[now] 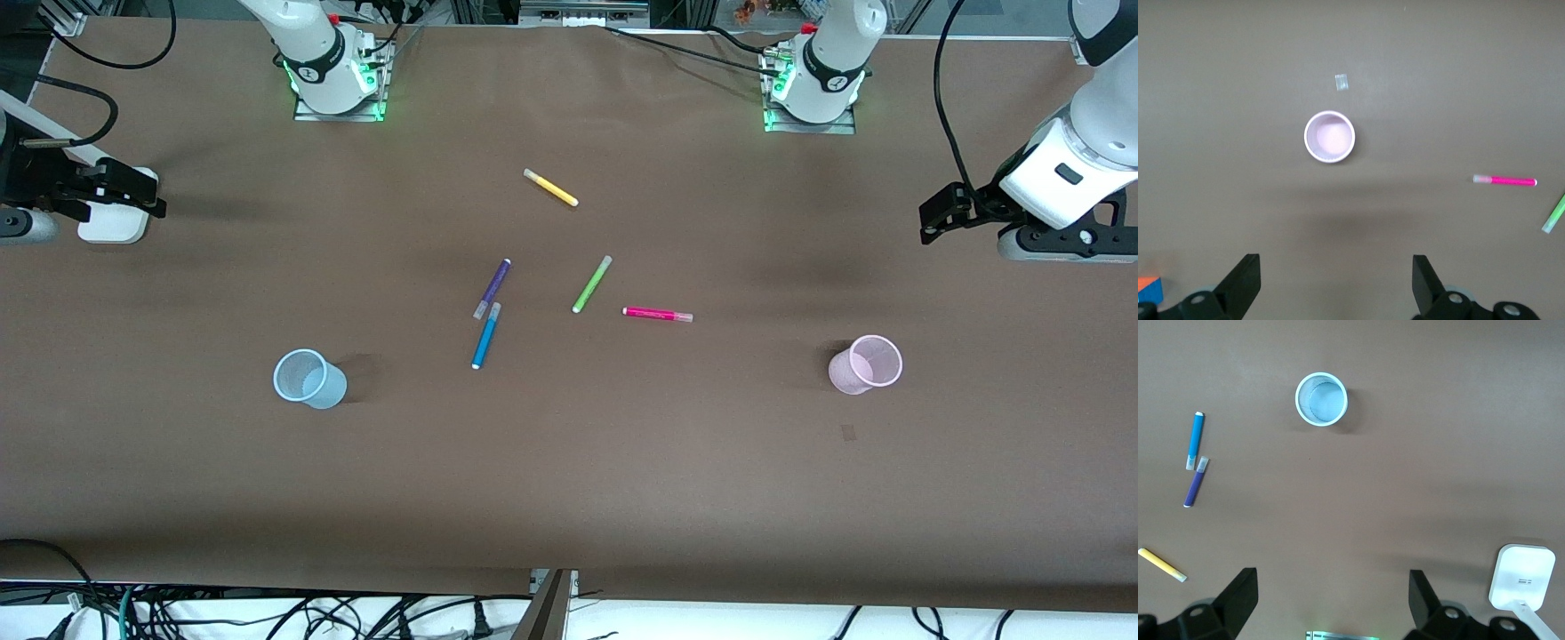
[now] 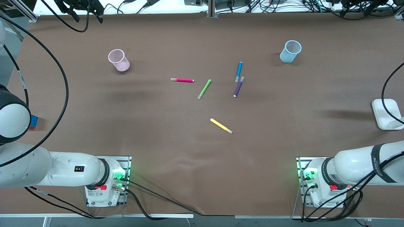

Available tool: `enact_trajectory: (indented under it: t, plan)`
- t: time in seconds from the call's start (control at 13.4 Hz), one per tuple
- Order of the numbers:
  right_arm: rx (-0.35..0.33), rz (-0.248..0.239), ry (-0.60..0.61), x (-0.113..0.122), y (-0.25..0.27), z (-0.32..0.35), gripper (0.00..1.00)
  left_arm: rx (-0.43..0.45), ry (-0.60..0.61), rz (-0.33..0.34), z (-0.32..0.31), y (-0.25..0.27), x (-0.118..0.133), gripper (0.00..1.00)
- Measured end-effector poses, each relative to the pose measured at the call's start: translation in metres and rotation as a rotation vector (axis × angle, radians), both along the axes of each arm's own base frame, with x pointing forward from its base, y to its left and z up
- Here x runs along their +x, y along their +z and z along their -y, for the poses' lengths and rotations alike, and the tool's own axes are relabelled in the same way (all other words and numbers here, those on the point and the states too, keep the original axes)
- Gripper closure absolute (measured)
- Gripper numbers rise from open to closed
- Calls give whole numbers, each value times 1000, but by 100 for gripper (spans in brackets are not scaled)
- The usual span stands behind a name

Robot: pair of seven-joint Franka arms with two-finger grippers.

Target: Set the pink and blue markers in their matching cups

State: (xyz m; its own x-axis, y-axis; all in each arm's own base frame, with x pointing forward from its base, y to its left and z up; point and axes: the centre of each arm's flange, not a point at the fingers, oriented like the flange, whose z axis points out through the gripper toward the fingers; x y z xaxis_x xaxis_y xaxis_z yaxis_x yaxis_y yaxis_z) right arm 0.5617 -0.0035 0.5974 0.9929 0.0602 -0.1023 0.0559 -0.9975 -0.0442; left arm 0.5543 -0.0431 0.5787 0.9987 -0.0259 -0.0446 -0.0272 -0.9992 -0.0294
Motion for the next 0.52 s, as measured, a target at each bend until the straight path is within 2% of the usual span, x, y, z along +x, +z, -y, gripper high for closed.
enact_trajectory:
  t: [0.3, 0.52]
  plan:
    - [1, -60, 76, 2, -18, -41, 0, 3, -13, -43, 5, -4, -5, 0]
    - [2, -84, 96, 9, -35, -53, 0, -1, -124, -105, 15, -15, -9, 0]
